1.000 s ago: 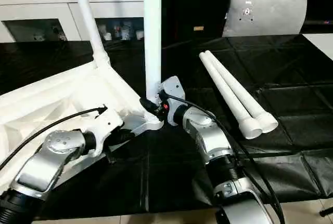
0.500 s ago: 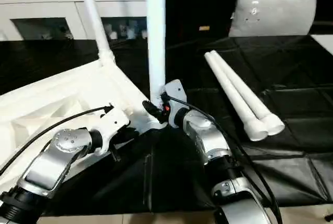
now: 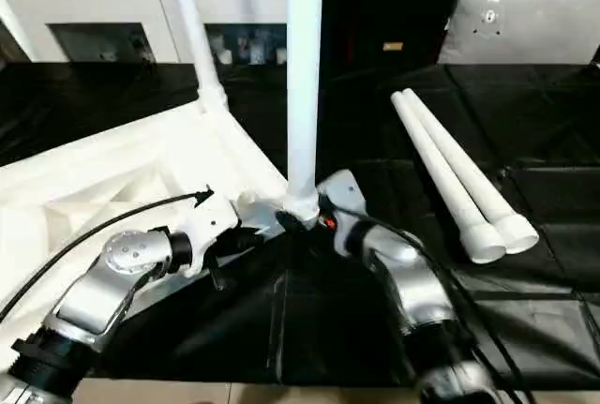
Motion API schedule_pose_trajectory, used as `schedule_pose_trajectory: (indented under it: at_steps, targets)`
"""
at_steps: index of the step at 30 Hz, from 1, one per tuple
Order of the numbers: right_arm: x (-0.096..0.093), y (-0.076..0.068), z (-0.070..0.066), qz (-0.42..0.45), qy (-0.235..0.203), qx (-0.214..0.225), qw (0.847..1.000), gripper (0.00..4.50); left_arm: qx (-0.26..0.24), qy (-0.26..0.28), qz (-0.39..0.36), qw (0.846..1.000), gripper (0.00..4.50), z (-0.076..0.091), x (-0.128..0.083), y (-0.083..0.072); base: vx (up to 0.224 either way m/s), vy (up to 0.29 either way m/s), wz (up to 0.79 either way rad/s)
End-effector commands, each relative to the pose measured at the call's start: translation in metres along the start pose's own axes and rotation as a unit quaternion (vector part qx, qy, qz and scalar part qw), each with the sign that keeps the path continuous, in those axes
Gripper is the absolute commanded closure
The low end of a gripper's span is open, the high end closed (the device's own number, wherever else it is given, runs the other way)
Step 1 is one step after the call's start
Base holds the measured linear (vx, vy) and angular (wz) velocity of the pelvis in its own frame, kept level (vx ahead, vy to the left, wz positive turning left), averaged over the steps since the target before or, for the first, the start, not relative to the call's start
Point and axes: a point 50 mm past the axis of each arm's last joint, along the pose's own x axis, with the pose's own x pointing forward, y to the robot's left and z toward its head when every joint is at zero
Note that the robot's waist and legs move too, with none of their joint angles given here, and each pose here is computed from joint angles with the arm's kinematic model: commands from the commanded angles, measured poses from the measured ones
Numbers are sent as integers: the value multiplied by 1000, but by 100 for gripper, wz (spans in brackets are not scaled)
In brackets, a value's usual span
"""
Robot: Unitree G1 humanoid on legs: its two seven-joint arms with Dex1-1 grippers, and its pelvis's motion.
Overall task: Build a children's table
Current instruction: Insert table leg to table base
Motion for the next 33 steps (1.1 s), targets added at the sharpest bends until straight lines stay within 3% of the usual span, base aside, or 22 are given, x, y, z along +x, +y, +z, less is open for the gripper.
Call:
schedule_pose_trajectory:
  at_steps: [1,5,8,13,24,25,33]
  targets:
    - [-6,10,3,63,2,-5,998,7,5,23,-13,1000,450,-12,0,0,0,0,0]
    - [-18,7,6,86,-4,-10,996,7,16,34,-34,999,450,-16,-3,0,0,0,0]
    - [-31,-9,14,80,-11,-24,996,7,50,53,-89,993,450,-21,-9,-3,0,0,0]
    - [-42,-10,18,146,14,-49,988,7,85,57,-139,985,450,-21,-12,-2,0,0,0]
    - [-36,-11,23,197,32,-76,977,7,131,57,-227,963,450,-15,-14,-5,0,0,0]
    - [-33,-11,24,201,30,-74,976,33,131,56,-235,961,450,-15,-14,-7,0,0,0]
    - [-29,-10,22,214,35,-67,974,90,133,58,-245,959,450,-17,-14,-8,0,0,0]
